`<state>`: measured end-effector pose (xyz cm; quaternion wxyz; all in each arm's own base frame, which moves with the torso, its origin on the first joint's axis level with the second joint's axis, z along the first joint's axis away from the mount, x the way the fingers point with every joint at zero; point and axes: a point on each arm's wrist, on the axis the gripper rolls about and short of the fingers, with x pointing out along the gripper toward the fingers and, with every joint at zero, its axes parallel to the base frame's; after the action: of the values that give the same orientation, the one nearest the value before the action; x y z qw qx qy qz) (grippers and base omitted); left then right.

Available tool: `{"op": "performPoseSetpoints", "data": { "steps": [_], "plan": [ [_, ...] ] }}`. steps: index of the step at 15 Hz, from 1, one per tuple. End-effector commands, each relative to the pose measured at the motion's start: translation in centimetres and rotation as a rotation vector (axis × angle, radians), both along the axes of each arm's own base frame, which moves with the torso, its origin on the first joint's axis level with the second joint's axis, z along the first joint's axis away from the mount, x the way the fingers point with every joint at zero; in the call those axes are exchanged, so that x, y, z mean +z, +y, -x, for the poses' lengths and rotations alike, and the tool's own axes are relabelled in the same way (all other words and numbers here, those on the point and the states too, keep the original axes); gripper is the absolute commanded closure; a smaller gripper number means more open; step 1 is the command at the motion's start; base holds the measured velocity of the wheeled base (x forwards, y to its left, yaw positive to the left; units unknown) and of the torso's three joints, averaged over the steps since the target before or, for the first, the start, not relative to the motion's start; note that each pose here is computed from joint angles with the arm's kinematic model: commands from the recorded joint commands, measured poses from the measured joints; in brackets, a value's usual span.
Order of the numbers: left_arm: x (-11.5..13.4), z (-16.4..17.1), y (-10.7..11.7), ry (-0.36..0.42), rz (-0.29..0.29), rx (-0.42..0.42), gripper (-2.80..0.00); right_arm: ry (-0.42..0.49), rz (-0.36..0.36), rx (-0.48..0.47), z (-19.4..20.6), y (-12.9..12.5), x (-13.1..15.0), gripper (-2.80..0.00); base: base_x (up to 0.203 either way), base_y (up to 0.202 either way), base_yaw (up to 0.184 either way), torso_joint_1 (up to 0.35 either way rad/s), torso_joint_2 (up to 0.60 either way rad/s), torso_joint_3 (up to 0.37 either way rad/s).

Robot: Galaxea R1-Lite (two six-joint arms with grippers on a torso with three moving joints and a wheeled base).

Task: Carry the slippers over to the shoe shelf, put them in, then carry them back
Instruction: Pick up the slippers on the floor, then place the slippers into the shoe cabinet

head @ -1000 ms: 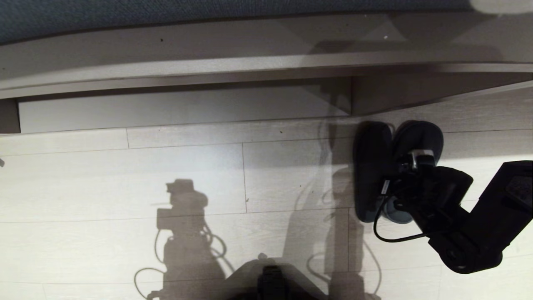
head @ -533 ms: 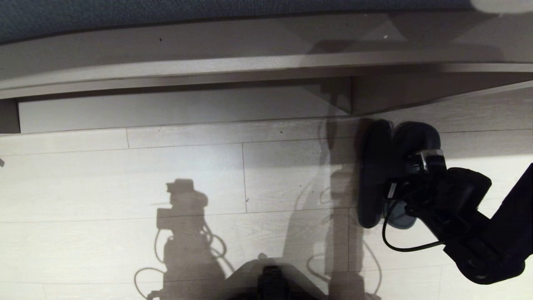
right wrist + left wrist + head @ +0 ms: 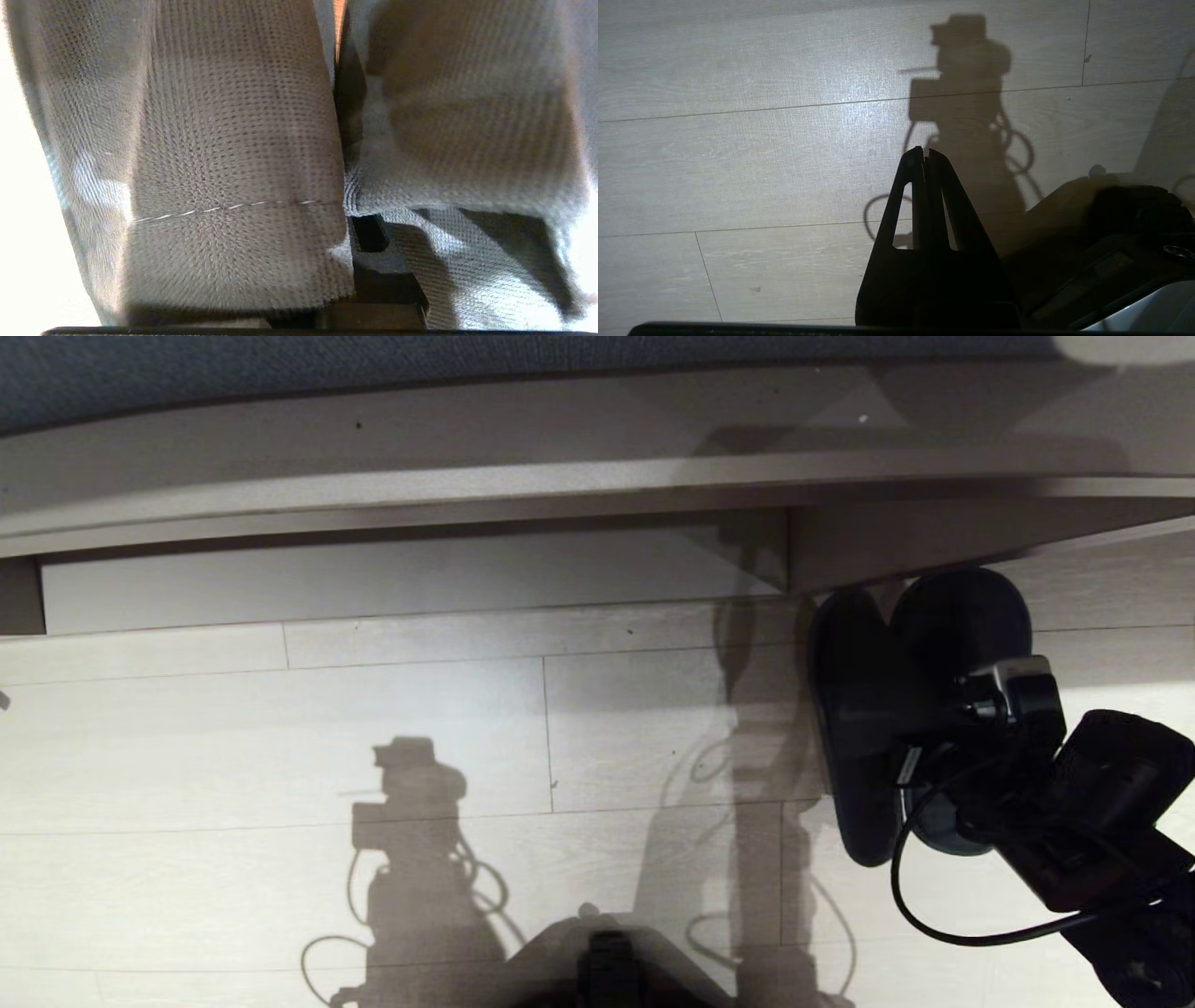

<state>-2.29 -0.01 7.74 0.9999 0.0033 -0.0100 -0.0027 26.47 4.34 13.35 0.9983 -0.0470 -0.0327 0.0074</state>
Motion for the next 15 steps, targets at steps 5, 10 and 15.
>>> {"op": "performPoseSetpoints", "data": {
  "steps": [5,10,15],
  "plan": [
    [-0.2,0.0,0.0,0.006,0.012,0.001,0.0,-0.071,-0.006,0.004,4.0,-0.6,3.6,0.0,0.0,0.0,0.0,0.0,0.0,0.0],
    [-0.2,-0.1,0.0,0.006,0.013,0.001,0.0,-0.026,-0.011,0.002,7.1,-1.2,4.3,0.0,0.0,0.0,0.0,0.0,0.0,0.0],
    [-0.2,0.0,0.0,0.006,0.013,0.001,0.0,-0.029,-0.015,-0.013,8.8,-1.6,4.1,0.0,0.0,0.0,0.0,0.0,0.0,0.0]
  ]
}}
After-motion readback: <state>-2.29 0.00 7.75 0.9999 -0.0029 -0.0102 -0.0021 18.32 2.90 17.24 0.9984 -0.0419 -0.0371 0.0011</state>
